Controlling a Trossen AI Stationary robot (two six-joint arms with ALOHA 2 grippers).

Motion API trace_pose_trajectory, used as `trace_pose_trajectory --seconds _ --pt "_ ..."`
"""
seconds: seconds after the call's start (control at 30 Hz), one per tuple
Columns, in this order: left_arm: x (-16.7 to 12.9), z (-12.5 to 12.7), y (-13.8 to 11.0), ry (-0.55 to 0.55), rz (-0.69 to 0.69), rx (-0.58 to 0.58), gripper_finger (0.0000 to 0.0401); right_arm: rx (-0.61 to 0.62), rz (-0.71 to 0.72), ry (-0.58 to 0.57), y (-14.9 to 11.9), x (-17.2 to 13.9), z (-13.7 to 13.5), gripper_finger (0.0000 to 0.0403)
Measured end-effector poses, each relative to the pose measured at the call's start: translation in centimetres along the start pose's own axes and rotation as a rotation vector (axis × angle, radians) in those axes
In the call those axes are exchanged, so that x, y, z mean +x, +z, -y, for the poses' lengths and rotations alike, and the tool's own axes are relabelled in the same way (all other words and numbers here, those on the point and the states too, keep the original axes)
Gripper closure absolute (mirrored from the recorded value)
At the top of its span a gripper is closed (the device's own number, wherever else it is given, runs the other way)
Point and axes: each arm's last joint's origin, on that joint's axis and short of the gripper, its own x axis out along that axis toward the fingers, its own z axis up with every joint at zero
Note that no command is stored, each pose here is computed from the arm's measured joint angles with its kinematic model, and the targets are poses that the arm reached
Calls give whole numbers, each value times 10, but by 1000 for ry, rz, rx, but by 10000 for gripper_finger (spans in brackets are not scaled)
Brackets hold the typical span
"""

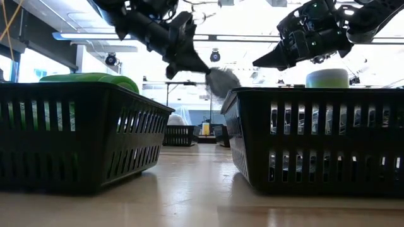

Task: Pick & Place Travel size toiletries
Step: Put the black hairbrush into the bottom right black bin

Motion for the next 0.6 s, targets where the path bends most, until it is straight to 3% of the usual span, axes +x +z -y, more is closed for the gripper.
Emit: trace_pose_trajectory --seconds 0.2,0.4,0.6 --pt "-2 1 17 11 109 161 399 -10 14 -28 2 0 1 400" --pt "-10 -16 39 71 175 168 399 -28 48 -226 11 -5 7 400" --pt "-17 -26 57 105 226 220 399 -33 59 -212 12 -6 7 400"
